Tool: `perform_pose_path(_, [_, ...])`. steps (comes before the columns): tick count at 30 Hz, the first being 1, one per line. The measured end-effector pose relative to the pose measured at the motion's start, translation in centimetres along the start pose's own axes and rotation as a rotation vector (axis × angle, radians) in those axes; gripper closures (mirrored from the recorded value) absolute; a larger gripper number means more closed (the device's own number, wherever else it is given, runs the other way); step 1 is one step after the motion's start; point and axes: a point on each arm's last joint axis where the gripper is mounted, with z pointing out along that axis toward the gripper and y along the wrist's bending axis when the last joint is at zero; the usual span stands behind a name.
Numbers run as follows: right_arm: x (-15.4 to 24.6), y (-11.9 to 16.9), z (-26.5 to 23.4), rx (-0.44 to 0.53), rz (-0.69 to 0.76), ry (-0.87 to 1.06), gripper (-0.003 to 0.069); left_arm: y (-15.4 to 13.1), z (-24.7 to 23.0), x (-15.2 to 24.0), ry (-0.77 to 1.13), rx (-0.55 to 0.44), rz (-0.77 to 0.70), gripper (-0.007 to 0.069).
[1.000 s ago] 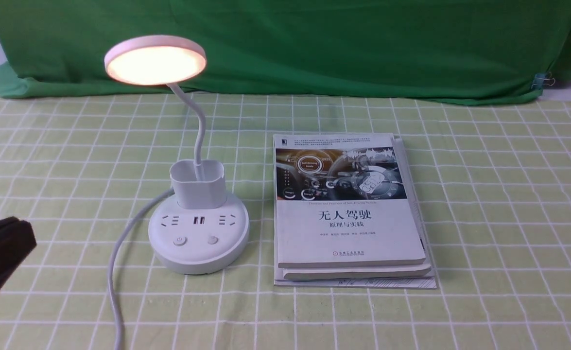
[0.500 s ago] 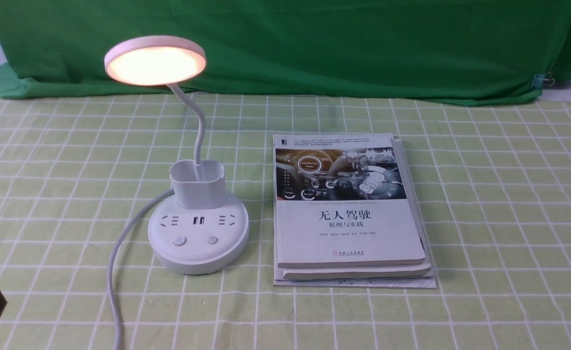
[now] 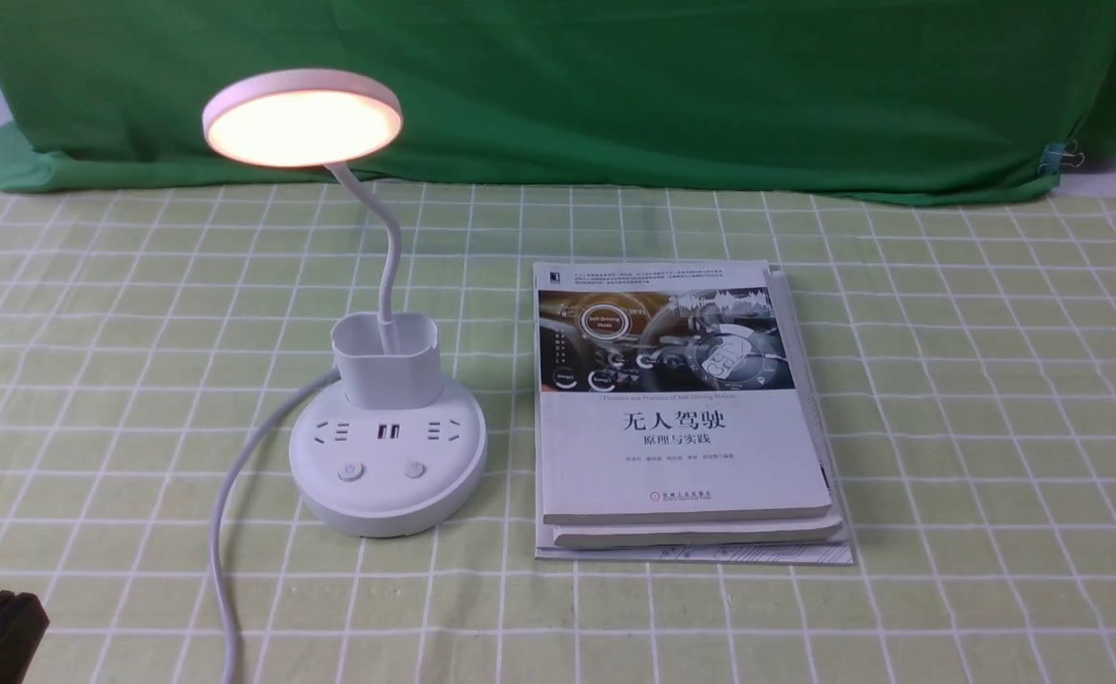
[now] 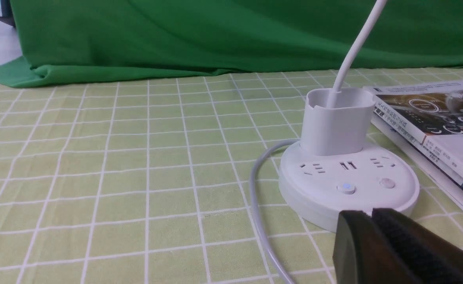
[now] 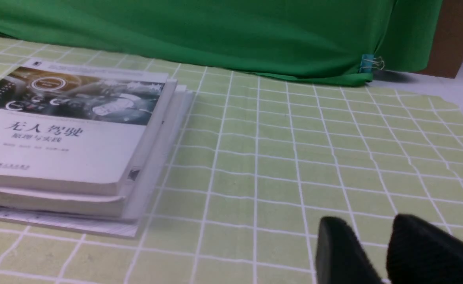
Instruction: Turn on the table lamp on the green coffee tablecloth with your hand.
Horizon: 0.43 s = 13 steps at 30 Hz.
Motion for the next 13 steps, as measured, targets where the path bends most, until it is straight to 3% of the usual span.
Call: perform_pose_path(13, [0.00, 0.00, 0.00, 0.000, 0.000, 0.000, 0.0414, 0.03, 0.00, 0.00, 0.000, -0.004, 0.034, 0.0606])
